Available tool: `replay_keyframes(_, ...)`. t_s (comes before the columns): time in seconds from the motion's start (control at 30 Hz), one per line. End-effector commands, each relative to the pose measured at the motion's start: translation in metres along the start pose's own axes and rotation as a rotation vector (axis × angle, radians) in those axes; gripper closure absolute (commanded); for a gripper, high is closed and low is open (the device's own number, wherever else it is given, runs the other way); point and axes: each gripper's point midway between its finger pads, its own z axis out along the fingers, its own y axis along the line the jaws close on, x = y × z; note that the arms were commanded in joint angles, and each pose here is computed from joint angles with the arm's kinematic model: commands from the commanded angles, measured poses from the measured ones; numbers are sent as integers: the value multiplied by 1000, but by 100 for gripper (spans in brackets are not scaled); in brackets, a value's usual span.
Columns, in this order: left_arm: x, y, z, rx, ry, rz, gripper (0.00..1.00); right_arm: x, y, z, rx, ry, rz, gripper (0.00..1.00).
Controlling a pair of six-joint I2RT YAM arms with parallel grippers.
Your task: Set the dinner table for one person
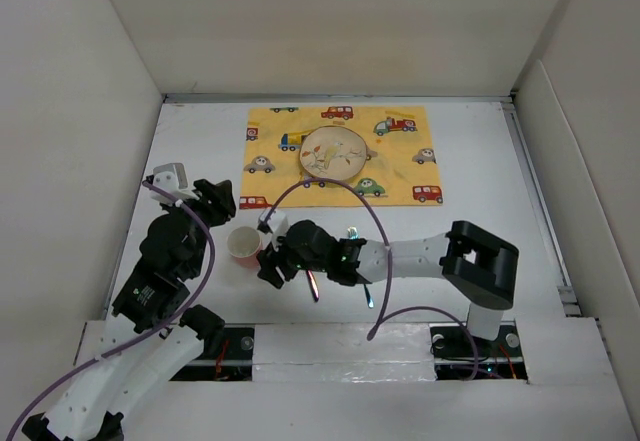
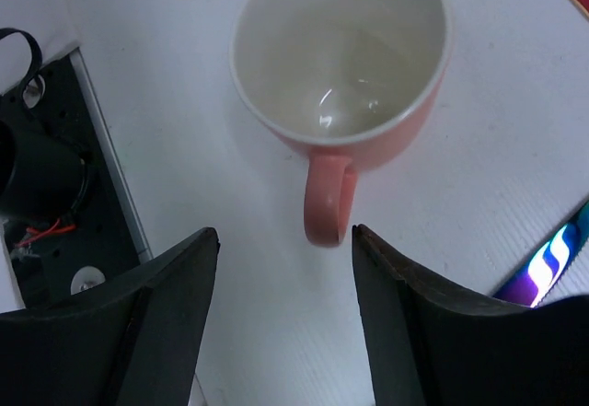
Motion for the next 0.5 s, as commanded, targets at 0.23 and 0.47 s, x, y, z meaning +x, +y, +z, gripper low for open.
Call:
replay_keyframes(0.23,-10,-4,-2,23,-39,-15,56,-28,-13,39,167,-108,9,91)
replay_keyframes(0.47,-13,-4,-5,31,-50,-24,56,-120,-13,-11,176,-325,77,100)
